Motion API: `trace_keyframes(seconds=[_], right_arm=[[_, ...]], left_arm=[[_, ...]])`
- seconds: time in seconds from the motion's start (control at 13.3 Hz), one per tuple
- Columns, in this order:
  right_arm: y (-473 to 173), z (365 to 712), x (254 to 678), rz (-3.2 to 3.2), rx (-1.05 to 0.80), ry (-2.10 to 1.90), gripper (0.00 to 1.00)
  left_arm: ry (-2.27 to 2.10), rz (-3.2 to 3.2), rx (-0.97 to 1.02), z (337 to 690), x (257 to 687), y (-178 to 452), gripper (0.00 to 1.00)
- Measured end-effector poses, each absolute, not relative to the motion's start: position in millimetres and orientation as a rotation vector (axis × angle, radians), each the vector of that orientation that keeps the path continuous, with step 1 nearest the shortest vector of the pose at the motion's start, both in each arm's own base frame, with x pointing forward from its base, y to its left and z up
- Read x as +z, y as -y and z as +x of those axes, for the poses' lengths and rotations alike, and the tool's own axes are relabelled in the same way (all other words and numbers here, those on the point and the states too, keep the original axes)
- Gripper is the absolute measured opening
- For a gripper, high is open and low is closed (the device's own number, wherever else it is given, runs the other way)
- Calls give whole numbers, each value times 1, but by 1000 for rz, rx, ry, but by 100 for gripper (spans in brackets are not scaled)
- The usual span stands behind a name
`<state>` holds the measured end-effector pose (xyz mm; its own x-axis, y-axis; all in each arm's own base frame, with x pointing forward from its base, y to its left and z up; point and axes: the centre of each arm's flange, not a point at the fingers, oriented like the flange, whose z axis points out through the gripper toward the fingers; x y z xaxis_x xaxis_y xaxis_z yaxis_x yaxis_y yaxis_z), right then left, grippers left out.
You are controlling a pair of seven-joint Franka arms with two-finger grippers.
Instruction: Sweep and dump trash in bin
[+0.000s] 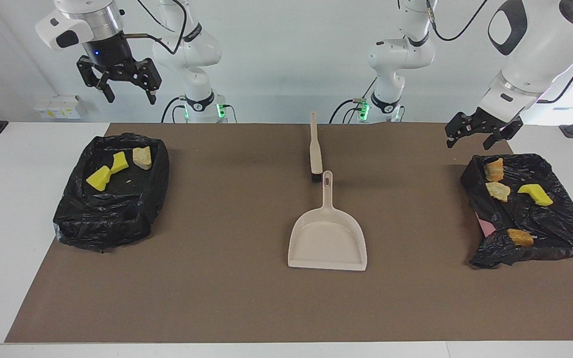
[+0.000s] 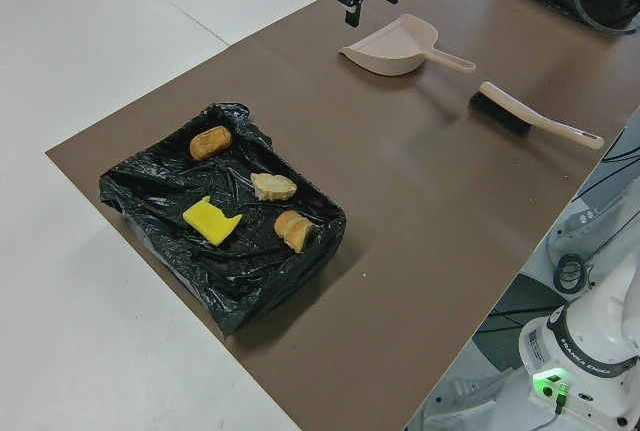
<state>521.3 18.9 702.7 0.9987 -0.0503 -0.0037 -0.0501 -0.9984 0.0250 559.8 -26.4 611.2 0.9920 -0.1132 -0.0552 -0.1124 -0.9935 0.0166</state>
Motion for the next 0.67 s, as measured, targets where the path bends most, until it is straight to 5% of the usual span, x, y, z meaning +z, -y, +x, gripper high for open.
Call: trace_keyframes(seconds=[0.67], right_arm=[[-19, 521, 703, 3116, -7, 78, 100]], left_arm=[[155, 3123, -110, 547, 626, 17, 100]])
